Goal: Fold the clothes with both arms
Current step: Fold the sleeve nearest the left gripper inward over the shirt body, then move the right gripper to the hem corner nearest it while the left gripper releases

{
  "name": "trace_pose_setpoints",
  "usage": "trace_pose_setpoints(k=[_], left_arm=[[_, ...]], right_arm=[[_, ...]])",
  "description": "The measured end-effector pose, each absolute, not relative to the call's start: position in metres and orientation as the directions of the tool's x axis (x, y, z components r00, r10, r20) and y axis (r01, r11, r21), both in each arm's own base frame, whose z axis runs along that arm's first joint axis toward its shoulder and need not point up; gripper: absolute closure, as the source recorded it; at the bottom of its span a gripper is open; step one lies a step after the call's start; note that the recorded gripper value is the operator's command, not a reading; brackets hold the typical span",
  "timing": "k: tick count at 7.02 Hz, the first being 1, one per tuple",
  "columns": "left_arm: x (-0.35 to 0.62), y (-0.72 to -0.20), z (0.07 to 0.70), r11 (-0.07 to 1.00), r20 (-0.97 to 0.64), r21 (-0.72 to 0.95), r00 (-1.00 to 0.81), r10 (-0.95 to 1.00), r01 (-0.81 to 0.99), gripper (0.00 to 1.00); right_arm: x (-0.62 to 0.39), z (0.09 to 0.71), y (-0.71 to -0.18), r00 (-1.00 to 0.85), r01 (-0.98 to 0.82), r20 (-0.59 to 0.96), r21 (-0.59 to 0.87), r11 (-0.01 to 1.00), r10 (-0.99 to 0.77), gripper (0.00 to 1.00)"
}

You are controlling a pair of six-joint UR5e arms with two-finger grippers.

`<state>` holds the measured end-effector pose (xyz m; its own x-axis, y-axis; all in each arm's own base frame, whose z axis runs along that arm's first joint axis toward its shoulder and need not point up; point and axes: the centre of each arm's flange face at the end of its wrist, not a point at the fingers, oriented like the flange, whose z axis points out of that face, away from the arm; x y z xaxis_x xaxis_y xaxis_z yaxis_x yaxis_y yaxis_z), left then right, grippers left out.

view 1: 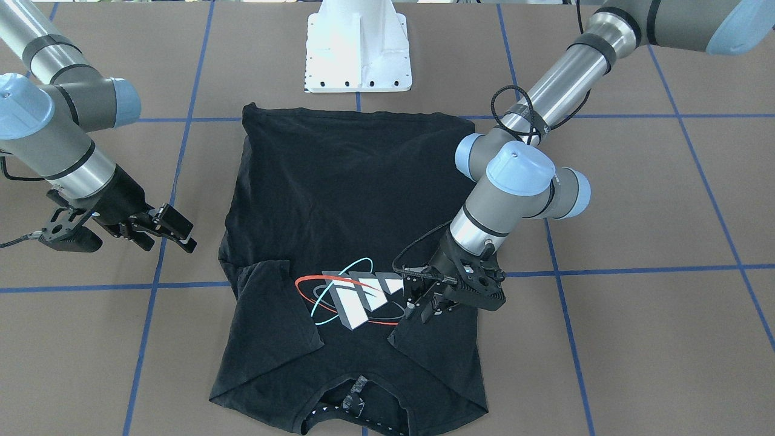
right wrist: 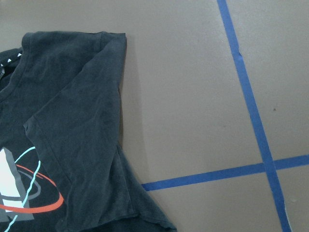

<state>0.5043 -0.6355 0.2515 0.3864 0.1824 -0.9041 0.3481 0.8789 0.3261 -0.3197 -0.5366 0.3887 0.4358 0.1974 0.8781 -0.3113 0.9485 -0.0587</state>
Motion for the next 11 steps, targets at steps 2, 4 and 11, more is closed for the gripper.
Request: trace_pose_setpoints(k=[2,4,11], left_arm=[[0.487,-0.618,0.247,0.871,-0.913,0.333,0.356,0.200,0.362,0.00],[0.445,-0.571,0.263,0.869,-0.926,0.326,0.309,0.215,0.371,0.00],[0.420,-0.489,0.256,0.887,-0.979,0.180,0.167,0.118,0.425,0.00]], right_arm=[[-0.322,0.375,-0.530,0.401,-0.358,0.882,-0.098,0.929,0.248,0.00],[-0.361,0.350,-0.472,0.315,-0.464,0.875,-0.195,0.864,0.367,0.00],[-0.407,0.393,-0.194,0.321,-0.543,0.827,-0.239,0.805,0.461,0.02]])
